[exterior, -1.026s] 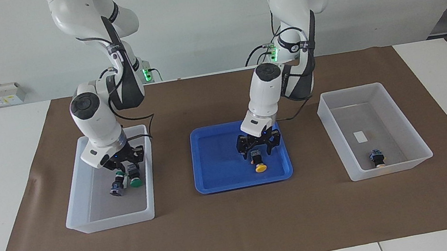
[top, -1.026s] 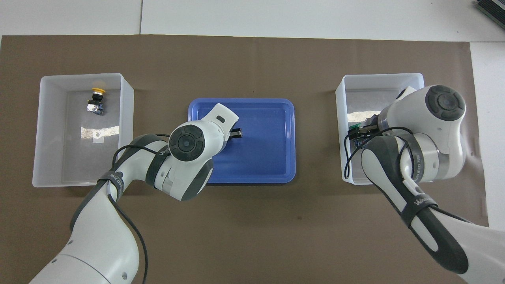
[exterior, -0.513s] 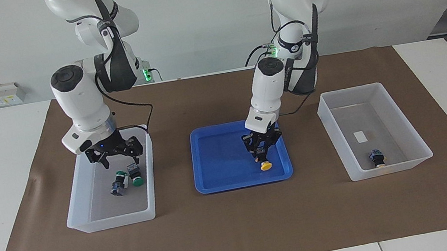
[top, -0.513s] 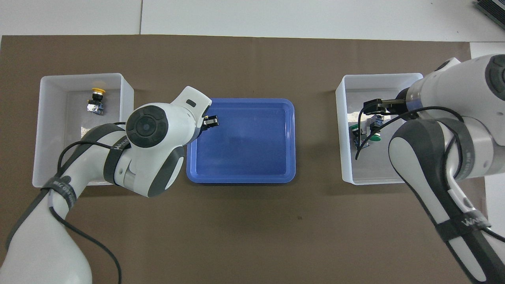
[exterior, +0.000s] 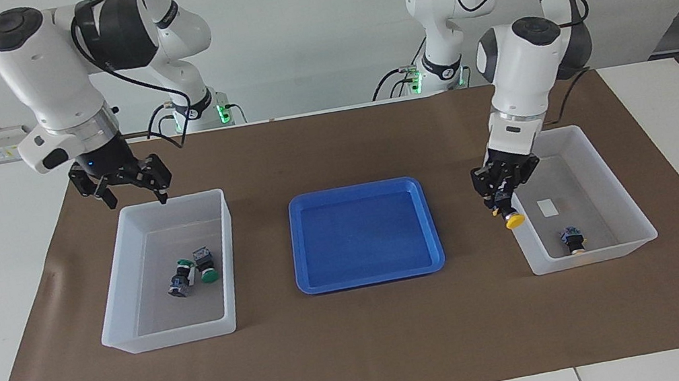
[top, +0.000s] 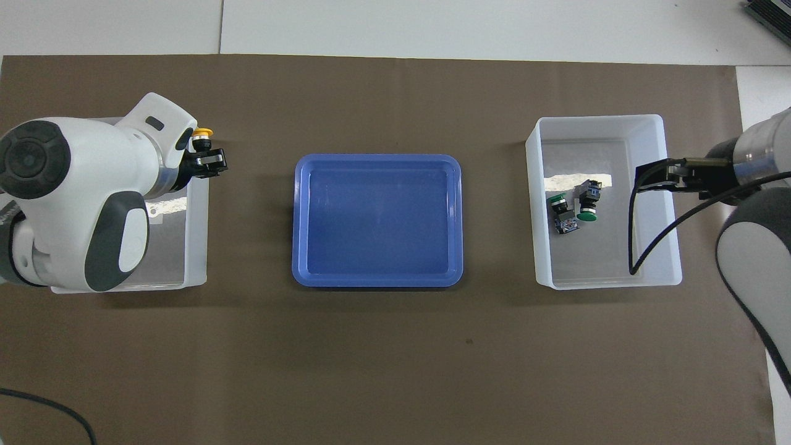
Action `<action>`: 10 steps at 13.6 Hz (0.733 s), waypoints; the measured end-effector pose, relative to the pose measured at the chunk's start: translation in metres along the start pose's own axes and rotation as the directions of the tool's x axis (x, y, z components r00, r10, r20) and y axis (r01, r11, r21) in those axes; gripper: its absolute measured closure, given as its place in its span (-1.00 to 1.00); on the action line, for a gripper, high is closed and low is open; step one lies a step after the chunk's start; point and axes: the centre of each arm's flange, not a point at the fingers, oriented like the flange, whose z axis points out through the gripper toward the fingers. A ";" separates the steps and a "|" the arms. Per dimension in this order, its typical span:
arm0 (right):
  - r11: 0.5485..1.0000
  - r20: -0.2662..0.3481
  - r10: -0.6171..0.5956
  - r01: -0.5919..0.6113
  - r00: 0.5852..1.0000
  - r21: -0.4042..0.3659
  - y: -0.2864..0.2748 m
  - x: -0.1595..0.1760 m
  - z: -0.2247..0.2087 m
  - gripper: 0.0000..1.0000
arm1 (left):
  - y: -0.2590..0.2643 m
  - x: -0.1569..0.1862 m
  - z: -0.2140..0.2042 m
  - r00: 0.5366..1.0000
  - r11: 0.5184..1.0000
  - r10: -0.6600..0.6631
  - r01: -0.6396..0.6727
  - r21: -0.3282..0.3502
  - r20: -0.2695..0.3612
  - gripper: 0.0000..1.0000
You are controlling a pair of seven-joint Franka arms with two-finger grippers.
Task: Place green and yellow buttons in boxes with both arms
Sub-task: 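Carry the yellow button to the box with the left gripper while the right gripper withdraws, then lower the yellow button into the box and open the left gripper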
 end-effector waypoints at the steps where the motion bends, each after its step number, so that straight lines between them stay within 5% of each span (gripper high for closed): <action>1: 1.000 0.002 0.015 -0.016 1.000 0.003 0.010 -0.001 -0.004 -1.00 | -0.014 0.004 0.000 1.000 1.000 0.018 -0.018 0.005 -0.005 0.17; 10: 1.000 -0.008 0.025 -0.025 1.000 0.008 0.017 -0.011 -0.075 -1.00 | -0.096 0.023 0.027 0.995 0.998 0.063 -0.061 0.036 -0.072 0.17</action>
